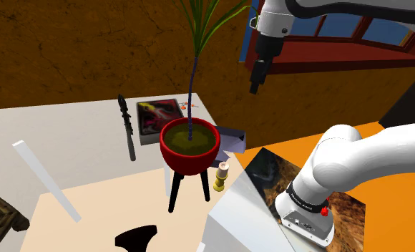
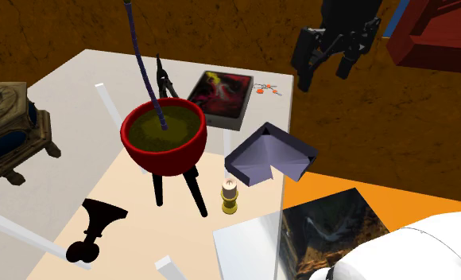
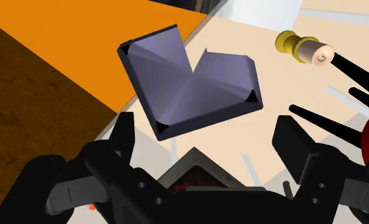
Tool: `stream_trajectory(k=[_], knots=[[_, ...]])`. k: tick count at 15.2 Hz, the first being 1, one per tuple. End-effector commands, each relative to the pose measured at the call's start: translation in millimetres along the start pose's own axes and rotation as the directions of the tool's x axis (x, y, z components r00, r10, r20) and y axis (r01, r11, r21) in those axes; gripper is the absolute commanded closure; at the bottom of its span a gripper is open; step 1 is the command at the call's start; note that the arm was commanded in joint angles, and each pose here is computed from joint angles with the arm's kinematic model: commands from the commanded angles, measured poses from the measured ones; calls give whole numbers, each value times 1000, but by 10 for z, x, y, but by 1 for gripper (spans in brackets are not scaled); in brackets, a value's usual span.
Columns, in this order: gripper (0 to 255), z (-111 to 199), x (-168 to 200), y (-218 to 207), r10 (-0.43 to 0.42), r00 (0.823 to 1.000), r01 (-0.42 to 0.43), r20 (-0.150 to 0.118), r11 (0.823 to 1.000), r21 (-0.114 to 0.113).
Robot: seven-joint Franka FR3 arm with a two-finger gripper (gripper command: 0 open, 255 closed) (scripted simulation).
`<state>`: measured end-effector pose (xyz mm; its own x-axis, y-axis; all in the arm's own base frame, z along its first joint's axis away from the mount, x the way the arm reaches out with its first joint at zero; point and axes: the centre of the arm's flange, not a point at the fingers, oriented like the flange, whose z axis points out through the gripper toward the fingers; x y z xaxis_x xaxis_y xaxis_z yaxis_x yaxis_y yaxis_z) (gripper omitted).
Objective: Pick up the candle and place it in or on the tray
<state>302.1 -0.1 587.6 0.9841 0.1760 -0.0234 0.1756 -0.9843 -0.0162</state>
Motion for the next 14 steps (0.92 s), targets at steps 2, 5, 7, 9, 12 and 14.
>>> stream_trajectory(k=[2,5,7,9,12,14], knots=[[0,93,-15,-93,-2,1000,2,-7,1000,1],[0,371,-57,-371,-8,1000,8,-27,1000,3],[0,556,-82,-556,-12,999,12,-40,1000,5],[0,742,-106,-742,-16,998,16,-53,1000,6],[0,1020,-139,-1021,-21,997,22,-73,1000,9],[0,1206,-158,-1208,-25,996,26,-87,1000,10]])
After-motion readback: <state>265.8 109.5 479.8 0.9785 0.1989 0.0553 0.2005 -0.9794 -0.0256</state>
